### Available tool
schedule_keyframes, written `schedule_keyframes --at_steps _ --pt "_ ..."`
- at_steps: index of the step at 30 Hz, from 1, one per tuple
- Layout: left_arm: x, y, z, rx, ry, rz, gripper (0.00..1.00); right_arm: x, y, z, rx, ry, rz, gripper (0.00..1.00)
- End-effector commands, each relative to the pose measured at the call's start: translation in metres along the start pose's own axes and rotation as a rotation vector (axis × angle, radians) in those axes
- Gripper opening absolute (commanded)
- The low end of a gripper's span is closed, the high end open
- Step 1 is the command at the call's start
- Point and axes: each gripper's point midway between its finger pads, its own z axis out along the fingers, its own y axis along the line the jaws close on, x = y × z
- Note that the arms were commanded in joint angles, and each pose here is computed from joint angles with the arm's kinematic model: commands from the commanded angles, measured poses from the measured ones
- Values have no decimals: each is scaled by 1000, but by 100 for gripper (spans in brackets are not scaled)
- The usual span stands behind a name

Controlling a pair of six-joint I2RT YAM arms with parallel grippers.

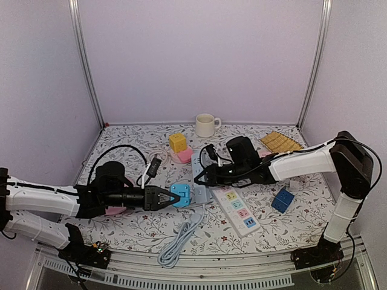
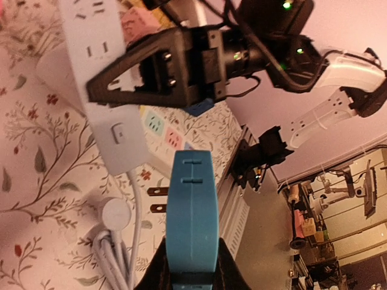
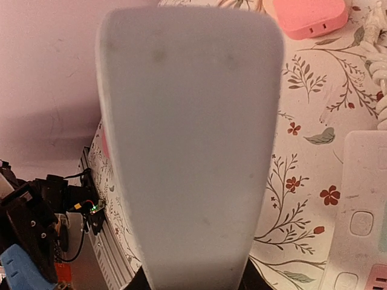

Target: Pull the plug off the socket

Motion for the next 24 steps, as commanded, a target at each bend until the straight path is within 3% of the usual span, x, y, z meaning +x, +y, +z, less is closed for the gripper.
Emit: schedule_keyframes --at_steps 1,6,14,19,24 --pt "38 51 -12 -175 60 -129 0 26 -9 22 80 83 -61 11" --pt "65 73 -12 -210 111 -207 0 37 -17 31 90 120 -46 12" --pt "69 97 -1 -262 127 -274 0 56 -22 47 85 194 -39 18" --pt "76 114 -4 -283 141 -336 1 59 -29 47 114 201 -37 31" --pt "81 126 -9 -313 152 -367 11 54 -31 42 149 186 -53 48"
